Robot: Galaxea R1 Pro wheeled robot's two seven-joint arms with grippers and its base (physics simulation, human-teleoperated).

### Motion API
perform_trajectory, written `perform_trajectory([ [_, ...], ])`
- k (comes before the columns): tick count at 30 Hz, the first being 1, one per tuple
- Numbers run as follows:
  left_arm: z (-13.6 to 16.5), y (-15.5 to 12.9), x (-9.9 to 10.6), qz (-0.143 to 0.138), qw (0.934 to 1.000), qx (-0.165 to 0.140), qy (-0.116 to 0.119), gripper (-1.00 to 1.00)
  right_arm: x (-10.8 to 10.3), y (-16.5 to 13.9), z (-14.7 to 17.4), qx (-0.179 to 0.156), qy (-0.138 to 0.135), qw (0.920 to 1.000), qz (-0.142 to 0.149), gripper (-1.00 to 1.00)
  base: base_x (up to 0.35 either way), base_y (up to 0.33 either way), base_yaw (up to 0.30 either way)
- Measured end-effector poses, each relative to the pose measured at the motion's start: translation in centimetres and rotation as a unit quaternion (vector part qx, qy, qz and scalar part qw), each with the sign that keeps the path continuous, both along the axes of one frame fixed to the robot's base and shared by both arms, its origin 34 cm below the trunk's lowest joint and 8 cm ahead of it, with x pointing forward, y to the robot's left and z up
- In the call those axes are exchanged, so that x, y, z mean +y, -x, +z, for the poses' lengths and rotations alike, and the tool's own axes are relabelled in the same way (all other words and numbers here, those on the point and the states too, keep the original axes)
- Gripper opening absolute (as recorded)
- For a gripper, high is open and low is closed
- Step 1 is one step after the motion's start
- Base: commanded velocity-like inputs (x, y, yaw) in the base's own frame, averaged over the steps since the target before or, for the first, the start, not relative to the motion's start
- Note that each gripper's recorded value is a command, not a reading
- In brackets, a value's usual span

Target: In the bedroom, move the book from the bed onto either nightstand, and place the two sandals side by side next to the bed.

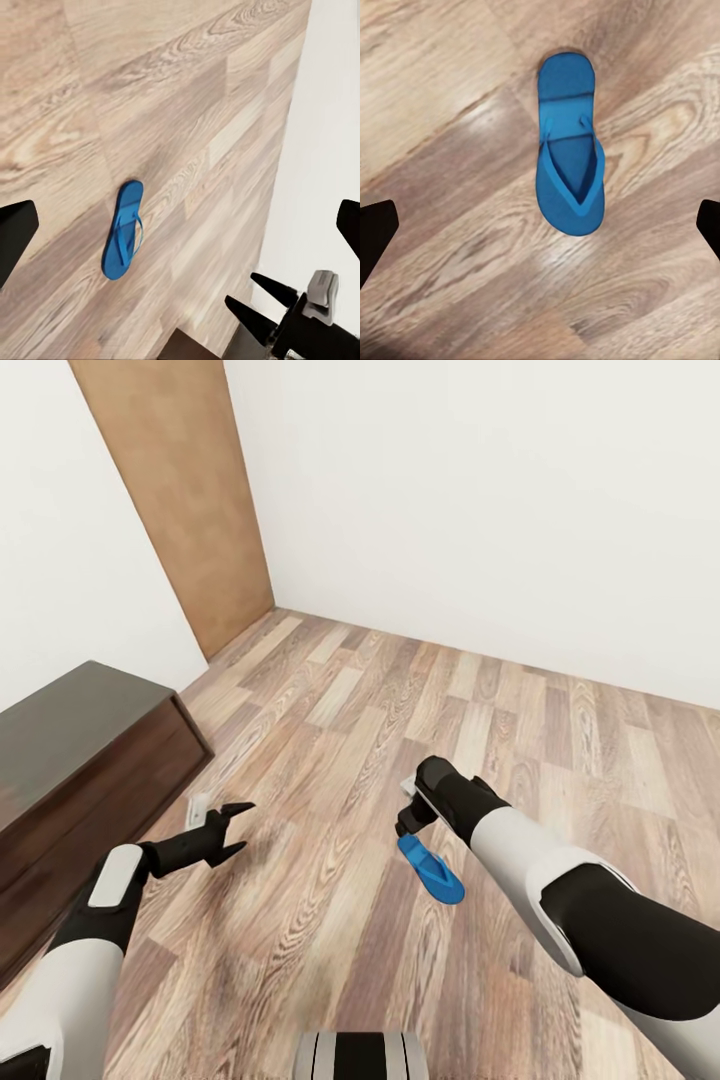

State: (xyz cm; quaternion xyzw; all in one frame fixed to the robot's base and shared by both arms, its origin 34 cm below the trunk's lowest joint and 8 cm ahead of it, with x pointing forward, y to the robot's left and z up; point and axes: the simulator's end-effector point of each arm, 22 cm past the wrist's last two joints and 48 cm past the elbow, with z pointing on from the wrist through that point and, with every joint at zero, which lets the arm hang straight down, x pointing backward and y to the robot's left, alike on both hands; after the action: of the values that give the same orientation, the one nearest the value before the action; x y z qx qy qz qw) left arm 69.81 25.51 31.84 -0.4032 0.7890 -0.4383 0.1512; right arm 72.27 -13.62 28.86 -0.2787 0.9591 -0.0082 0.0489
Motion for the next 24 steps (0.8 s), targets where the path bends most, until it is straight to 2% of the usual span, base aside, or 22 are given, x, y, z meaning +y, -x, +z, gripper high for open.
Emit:
perform_trajectory([
  [8, -0.1, -1.4, 0.1, 0.003, 1.0000, -0.009, 0.000, 1.00, 0.1, 0.5, -2.0, 0.014, 0.001, 0.9999, 0.001, 1.00, 0.000, 0.000, 0.000],
  [24, -3.8, -0.8, -0.8, 0.001, 0.9998, 0.018, 0.005, 1.00, -1.1, 0.4, -5.6, 0.019, 0.029, 0.9994, -0.001, 1.00, 0.000, 0.000, 0.000],
])
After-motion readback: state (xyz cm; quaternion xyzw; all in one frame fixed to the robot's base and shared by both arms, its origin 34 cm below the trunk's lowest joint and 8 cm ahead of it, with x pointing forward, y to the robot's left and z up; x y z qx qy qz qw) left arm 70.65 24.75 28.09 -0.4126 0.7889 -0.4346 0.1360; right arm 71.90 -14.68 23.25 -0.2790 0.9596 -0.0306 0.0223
